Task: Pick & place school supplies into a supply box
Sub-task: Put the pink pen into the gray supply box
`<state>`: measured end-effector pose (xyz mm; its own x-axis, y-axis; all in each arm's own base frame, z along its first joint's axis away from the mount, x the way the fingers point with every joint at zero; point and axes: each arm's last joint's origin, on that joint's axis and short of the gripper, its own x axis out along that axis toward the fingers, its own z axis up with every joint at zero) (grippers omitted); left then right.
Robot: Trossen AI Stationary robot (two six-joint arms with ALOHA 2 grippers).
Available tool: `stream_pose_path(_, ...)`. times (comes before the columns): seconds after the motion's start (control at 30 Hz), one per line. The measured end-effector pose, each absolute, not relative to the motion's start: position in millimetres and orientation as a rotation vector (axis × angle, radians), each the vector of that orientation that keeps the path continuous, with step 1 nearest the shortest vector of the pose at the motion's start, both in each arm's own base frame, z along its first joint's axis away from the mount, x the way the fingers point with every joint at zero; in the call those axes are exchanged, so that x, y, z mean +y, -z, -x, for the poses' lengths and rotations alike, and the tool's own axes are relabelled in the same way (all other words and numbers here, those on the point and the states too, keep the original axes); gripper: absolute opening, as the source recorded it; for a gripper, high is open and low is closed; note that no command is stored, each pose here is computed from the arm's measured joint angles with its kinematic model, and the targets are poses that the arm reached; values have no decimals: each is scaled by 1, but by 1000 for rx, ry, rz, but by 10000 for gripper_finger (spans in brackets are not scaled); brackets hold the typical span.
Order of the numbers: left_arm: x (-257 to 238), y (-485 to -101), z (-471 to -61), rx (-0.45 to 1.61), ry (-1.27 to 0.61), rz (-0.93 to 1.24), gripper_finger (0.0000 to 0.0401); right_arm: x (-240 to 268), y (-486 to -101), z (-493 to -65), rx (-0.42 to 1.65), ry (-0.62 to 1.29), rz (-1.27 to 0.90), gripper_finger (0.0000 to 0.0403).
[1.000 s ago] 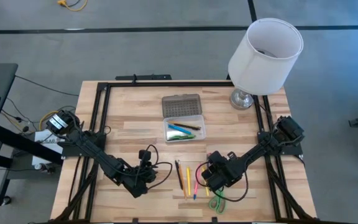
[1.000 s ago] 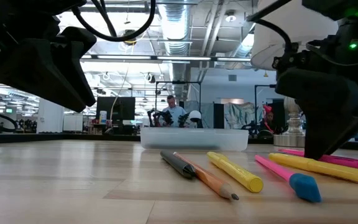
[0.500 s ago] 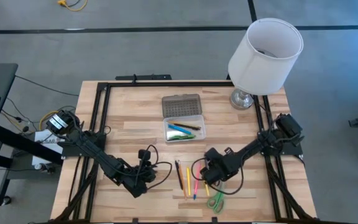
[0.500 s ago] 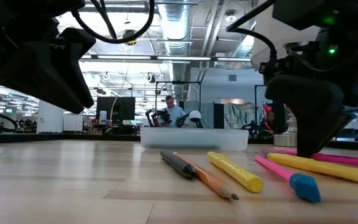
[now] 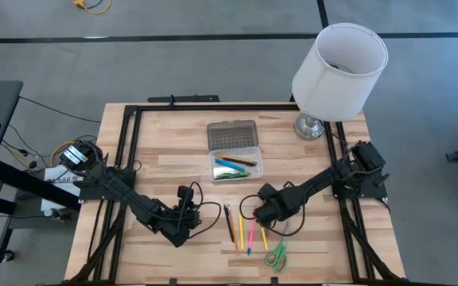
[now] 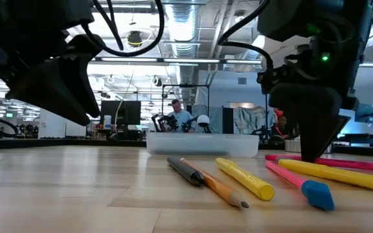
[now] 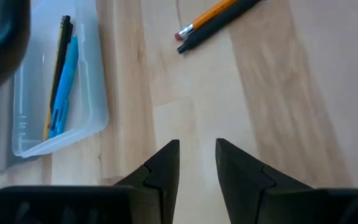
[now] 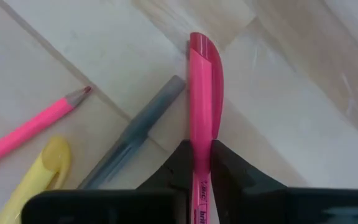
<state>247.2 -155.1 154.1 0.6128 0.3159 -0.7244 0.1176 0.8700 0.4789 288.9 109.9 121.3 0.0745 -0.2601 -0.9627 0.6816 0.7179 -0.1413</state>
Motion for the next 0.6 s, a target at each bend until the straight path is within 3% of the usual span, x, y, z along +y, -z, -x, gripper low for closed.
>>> stream_pose_path(0.3, -143, -153, -252, 946, -161, -521, 100, 110, -121, -288, 1334, 723, -363, 20)
stream_pose_path(0.6, -143, -153, -252, 944, -166, -527, 100, 122, -129, -282, 1344, 726, -173, 17)
